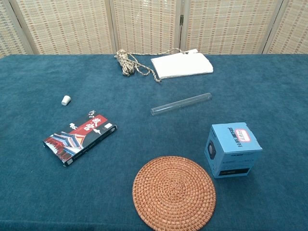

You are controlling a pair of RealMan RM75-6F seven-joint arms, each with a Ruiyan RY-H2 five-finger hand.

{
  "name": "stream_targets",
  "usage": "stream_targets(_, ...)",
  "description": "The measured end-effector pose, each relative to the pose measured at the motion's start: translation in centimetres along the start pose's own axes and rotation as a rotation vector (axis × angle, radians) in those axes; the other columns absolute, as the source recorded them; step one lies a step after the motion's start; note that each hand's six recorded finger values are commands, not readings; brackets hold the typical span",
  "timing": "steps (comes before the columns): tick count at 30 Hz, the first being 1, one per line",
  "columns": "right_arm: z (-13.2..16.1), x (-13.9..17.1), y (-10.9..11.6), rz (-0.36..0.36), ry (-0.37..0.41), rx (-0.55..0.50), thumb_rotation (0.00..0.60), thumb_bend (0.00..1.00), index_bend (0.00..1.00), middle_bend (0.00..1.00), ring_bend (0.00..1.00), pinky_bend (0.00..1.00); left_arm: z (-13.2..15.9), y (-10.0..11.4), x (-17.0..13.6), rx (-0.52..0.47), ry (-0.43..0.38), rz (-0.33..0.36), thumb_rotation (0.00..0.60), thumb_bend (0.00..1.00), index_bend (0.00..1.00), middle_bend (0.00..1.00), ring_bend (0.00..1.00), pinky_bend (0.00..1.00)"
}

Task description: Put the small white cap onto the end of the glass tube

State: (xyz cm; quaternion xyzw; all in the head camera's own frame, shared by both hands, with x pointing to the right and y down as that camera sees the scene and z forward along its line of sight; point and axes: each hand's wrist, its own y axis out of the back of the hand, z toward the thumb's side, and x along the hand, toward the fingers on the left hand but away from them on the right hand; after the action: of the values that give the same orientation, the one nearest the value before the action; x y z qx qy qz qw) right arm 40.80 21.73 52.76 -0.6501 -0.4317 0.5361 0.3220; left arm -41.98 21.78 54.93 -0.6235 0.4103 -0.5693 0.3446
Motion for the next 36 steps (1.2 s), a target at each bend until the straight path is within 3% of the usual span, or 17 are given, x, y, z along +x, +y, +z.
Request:
stream_targets(13,1.4,-1.4,0.6,0.005,0.060,0.039,0.600,0.25,0.60,0.67,0.66,1.00,0.2,0.6,0.3,0.009,-0.007,0.017,0.600,0.42,0.07,0.00,0.00,0.00)
stream_targets(23,6.4,-7.3,1.0,0.062,0.214,0.171,0.600,0.27,0.49,0.67,0.66,1.00,0.4,1.2,0.9,0.035,-0.021,0.025,0.600,0.42,0.07,0.00,0.00,0.00)
stream_targets(26,8.3,-9.9,0.3,0.110,0.253,0.216,0.600,0.27,0.46,0.70,0.71,1.00,0.7,1.2,1.1,0.036,-0.028,0.019,0.600,0.42,0.07,0.00,0.00,0.00)
stream_targets(31,11.7,-14.5,-1.5,0.186,0.303,0.282,0.600,0.27,0.45,0.87,0.93,1.00,0.9,1.4,1.5,0.048,-0.043,0.020,0.600,0.42,0.07,0.00,0.00,0.00)
stream_targets(36,15.8,-19.0,-4.5,0.224,0.355,0.300,0.600,0.24,0.42,0.96,1.00,1.00,1.2,1.6,1.8,0.067,-0.059,0.028,0.600,0.42,0.06,0.00,0.00,0.00)
